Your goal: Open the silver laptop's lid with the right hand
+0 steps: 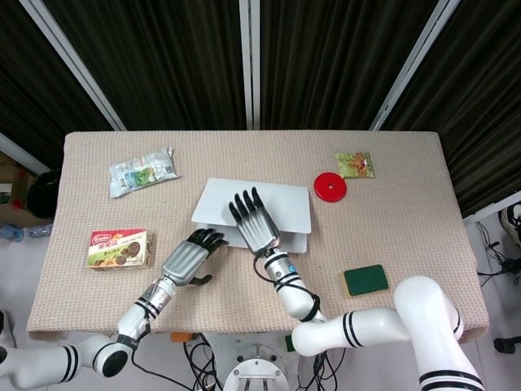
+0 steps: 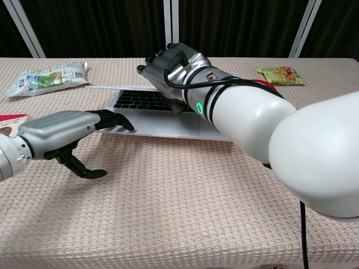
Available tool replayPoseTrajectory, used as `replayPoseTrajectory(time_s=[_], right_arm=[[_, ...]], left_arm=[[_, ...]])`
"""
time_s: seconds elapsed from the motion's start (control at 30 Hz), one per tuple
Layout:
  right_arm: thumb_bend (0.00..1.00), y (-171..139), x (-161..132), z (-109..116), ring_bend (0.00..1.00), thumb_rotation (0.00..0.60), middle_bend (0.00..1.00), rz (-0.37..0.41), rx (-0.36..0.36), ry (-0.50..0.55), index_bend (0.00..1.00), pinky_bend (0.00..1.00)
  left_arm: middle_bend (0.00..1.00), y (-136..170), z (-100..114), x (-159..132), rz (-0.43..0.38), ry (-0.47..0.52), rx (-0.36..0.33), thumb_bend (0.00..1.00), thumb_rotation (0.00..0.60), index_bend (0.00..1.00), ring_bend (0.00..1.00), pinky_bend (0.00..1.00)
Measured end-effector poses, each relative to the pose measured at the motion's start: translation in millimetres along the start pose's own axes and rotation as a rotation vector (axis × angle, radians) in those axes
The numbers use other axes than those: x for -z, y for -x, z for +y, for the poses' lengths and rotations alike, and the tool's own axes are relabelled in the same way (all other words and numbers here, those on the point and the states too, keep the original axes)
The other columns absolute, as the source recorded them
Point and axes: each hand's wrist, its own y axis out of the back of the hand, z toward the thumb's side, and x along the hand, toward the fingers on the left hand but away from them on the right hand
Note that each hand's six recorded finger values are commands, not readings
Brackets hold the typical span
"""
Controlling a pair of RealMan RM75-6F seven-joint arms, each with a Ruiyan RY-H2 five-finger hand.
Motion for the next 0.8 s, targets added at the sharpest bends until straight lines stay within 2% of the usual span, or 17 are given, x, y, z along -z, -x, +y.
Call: replayPoseTrajectory(time_s=[0.47,0.8], right_arm=[[0.70,13,0,2,0.00,0.600,0.00,-0.021,-0.015,0.063,0.00,0.00],[0.69,20,24,15,0.00,0.600,0.00,-0.079,0.006,0.135,0.00,0.00]], left_arm=[[0.09,-7,-5,7,0.034,-0.019,0.059,0.22,0.600,0.16,0.01,0.08],[0.09,-11,-8,8,0.035,-0.024,0.078,0.22,0.600,0.16,0.01,0.08]])
